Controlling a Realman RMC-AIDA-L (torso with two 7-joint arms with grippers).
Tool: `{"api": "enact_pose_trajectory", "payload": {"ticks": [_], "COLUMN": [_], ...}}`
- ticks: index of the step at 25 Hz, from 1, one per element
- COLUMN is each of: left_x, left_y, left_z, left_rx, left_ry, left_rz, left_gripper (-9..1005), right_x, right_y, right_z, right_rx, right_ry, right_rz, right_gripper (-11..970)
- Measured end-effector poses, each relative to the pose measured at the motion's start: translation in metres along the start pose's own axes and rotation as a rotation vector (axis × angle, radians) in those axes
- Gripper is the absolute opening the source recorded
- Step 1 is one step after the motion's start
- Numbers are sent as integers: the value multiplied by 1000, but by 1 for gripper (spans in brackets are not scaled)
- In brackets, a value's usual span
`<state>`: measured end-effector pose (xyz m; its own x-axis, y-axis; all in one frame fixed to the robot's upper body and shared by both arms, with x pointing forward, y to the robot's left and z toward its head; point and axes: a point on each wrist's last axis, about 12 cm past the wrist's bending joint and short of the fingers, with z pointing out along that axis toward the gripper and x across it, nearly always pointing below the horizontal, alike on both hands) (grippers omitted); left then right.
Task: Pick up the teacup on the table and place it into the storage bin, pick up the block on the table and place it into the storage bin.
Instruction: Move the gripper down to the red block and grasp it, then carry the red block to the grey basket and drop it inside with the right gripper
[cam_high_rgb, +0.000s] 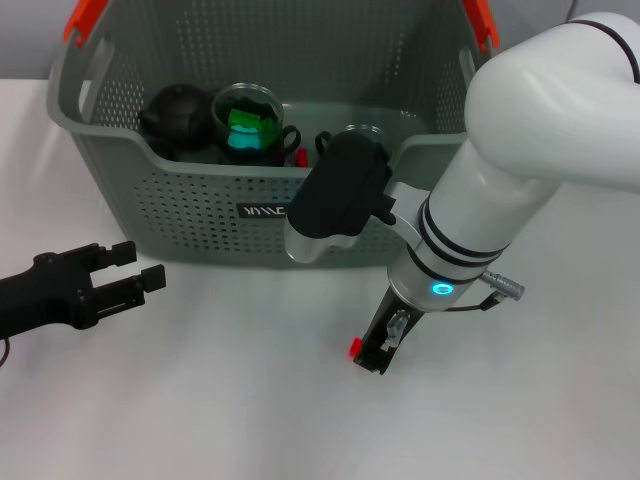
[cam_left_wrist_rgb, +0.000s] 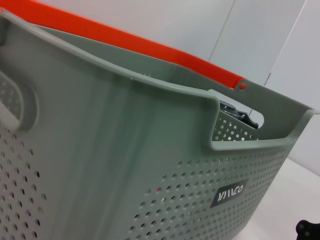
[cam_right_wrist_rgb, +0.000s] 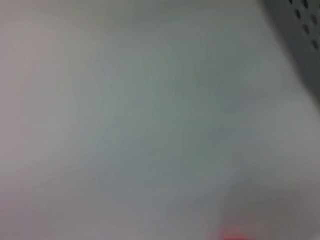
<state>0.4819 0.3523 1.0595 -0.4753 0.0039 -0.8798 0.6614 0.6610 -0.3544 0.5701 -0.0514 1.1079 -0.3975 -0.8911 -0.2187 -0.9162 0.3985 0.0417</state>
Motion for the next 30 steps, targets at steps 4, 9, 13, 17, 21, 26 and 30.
{"api": "enact_pose_trajectory", "payload": {"ticks": [4,9,13,17,21,26,30], "left_x": [0,1,2,2,2,0,-3], "left_y": [1,1,1,1,1,1,2], "left_z": [0,0,0,0,0,1,2], "left_rx": [-5,-9,-10,-10,-11,-11,-7], "left_ry": [2,5,5,5,5,0,-2], "left_rz": [-1,-3,-4,-6,-6,-5,1], "left_gripper": [659,659,659,659,659,659,659], "right_x": [0,-1,-2,4,23,44,54], "right_y": [0,2,-1,-15,-20,-15,-15], "right_z": [0,-6,-26,-64,-104,-129,-144], "right_rx": [0,-15,-9,44,-14,-250,-386], "right_ry": [4,-3,-53,-198,-448,-728,-877], "right_rz": [2,-3,-11,4,-46,-140,-200], "right_gripper": [272,196,196,197,197,196,196]}}
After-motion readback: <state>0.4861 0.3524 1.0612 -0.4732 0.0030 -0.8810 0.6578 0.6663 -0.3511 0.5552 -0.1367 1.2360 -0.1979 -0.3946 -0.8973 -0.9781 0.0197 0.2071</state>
